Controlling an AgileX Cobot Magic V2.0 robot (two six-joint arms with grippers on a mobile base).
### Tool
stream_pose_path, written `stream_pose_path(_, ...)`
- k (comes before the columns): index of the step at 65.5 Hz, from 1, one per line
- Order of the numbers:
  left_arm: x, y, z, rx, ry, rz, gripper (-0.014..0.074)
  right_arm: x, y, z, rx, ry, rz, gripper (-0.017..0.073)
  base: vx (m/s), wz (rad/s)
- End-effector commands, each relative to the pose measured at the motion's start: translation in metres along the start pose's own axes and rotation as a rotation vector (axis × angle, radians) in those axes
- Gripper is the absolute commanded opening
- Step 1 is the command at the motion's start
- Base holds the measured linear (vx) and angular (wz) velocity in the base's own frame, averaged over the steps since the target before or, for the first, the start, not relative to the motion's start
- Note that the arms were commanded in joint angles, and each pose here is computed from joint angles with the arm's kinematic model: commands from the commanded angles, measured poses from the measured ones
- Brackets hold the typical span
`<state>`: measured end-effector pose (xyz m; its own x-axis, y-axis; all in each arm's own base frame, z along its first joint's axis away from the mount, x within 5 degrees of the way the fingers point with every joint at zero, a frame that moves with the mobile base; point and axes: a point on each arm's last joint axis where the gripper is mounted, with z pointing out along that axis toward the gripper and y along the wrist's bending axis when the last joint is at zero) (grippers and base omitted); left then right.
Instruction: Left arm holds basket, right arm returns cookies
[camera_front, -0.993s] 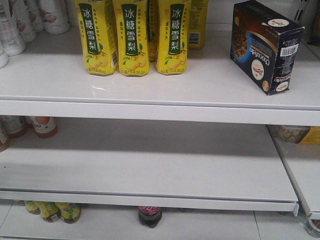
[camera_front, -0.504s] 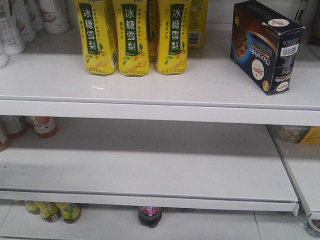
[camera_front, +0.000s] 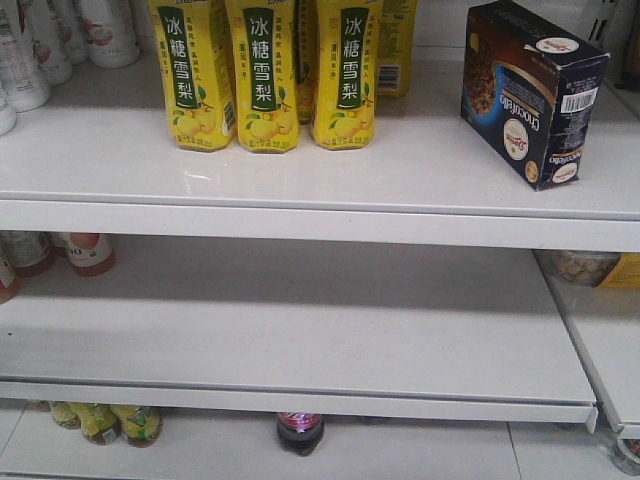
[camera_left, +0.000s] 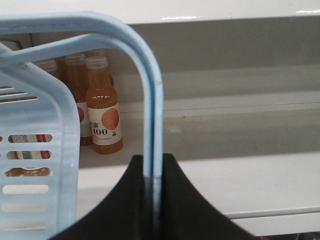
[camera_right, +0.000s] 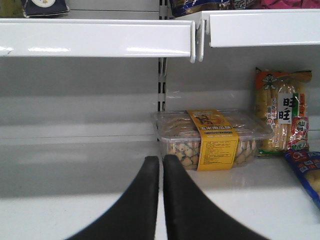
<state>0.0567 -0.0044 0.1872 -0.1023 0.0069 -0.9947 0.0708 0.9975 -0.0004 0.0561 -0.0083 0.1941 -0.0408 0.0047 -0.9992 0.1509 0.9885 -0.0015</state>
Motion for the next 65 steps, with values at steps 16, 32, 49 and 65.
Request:
stream_pose_path(16,-0.0201,0.0008,-0.0044,-0.012,-0.147,0.032,0.0,-0.0004,-0.0007,-0.0001,0.01,-0.061,-0.01,-0.0006,0.0,0.0)
stream_pose_path(32,-0.0201,0.0008,-0.0044,-0.011,-0.147,0.031,0.0,-0.0004,-0.0007,-0.0001,0.01,-0.061,-0.01,-0.0006,0.0,0.0)
stream_pose_path(49,-0.0201,0.0008,-0.0044,-0.011,-0.147,0.031,0.0,-0.0004,-0.0007,-0.0001,0.01,-0.061,-0.01,-0.0006,0.0,0.0)
stream_pose_path(65,-0.0201,0.0008,-0.0044,-0.011,-0.147,0.031,0.0,-0.0004,-0.0007,-0.0001,0.01,-0.061,-0.01,-0.0006,0.0,0.0)
